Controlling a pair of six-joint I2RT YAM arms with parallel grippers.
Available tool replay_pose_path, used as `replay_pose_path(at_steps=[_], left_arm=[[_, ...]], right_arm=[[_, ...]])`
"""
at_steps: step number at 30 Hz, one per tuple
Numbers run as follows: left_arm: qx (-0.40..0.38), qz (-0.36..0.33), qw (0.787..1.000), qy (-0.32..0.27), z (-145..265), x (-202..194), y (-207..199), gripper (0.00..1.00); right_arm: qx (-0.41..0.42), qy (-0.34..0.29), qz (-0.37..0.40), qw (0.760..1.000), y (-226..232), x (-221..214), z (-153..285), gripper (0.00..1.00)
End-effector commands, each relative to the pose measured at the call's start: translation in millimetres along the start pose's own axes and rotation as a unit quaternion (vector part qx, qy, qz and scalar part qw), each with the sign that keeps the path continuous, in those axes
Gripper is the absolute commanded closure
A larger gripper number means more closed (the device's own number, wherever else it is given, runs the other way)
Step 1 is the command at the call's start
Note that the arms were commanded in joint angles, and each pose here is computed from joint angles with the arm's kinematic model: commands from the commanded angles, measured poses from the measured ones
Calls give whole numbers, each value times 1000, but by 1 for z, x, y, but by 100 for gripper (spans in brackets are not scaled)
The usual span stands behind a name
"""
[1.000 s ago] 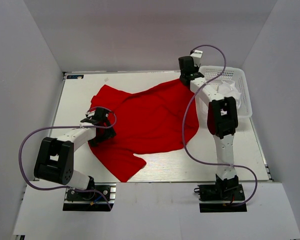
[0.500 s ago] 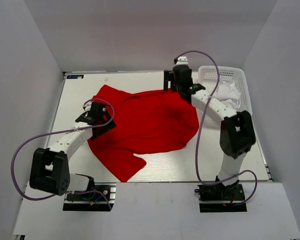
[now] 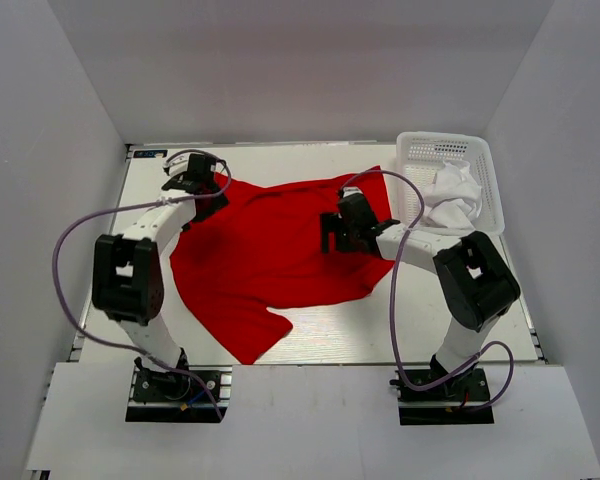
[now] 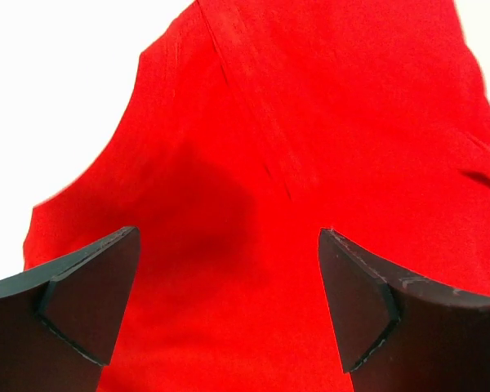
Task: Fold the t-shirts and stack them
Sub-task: Flatten out the tshirt
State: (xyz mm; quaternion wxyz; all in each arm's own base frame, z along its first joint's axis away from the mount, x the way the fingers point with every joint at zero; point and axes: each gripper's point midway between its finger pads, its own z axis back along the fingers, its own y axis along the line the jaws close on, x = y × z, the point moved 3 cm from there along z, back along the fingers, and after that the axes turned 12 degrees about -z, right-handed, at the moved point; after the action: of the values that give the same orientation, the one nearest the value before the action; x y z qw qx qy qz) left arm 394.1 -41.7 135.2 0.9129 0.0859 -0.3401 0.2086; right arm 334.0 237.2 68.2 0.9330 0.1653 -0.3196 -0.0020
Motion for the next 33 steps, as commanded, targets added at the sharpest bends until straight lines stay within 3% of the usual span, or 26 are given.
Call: replay_pose_path(at_steps=[1, 6, 14, 18, 25, 28, 29, 30, 33], left_arm=[[29, -12, 999, -7, -20, 19, 0, 0], [-2, -50, 999, -7, -50, 34, -28, 0], [21, -73, 996, 42, -93, 16, -40, 0], [25, -77, 995, 51, -108, 9, -44, 8], [17, -56, 997, 43, -110, 20, -53, 42], [19, -59, 997, 37, -111, 24, -54, 68], [26, -56, 997, 35, -113, 27, -49, 89], [26, -55, 998, 34, -115, 28, -51, 96], [25, -60, 997, 33, -116, 31, -52, 100]], right_arm=[[5, -26, -18, 999, 2, 8, 1, 10], [-8, -5, -6, 1000, -7, -6, -7, 10], [-36, 11, 4, 999, -17, -10, -15, 10], [-40, 8, 6, 999, -17, -9, -14, 10], [-40, 10, 9, 999, -18, -9, -13, 10], [-39, 13, 9, 999, -18, -12, -14, 10], [-41, 11, 8, 999, -20, -11, -14, 10], [-40, 12, 9, 999, -19, -11, -14, 10], [-39, 11, 8, 999, -19, -11, -14, 10]])
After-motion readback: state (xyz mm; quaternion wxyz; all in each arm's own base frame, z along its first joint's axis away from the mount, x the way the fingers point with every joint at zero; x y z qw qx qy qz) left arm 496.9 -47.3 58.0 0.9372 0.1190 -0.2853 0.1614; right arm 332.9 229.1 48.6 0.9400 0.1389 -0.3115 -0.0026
